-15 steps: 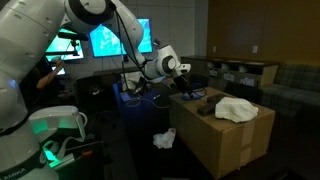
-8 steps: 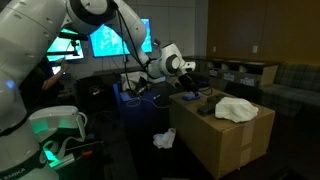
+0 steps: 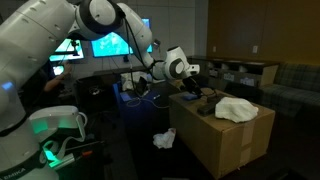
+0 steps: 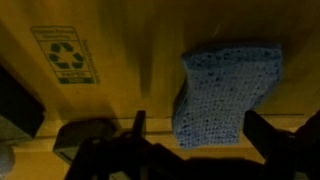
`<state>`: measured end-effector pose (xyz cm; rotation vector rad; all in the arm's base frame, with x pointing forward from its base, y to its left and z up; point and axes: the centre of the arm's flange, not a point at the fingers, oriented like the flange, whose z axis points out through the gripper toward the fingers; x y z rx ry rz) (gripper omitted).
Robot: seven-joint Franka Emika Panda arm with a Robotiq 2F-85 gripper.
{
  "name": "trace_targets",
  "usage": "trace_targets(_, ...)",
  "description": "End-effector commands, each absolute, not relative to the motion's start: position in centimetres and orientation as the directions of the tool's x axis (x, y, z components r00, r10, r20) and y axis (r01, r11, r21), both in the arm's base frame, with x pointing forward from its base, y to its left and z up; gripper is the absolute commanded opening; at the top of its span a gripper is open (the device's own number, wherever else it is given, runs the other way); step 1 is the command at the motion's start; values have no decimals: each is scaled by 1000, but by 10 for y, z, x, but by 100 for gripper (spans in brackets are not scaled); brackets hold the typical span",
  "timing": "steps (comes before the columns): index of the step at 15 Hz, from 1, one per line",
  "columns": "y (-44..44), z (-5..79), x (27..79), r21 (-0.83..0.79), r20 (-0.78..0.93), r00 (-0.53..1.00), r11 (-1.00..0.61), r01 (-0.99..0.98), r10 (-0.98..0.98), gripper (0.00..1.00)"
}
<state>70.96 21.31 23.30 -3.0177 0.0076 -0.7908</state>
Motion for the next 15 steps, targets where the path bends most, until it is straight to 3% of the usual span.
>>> trace_targets(1, 209, 226, 737, -33, 506, 863, -999, 23, 3, 100)
trace_targets(8, 198, 210, 748, -43, 471, 882, -998, 40, 15, 100)
trace_targets(9, 198, 210, 749, -46, 462, 887, -998, 40, 15, 90)
trace_targets(10, 197, 211, 748, -50, 454, 891, -998, 40, 13, 73)
trace_targets(15, 193, 220, 747, -48, 417, 909, -998, 32, 9, 34)
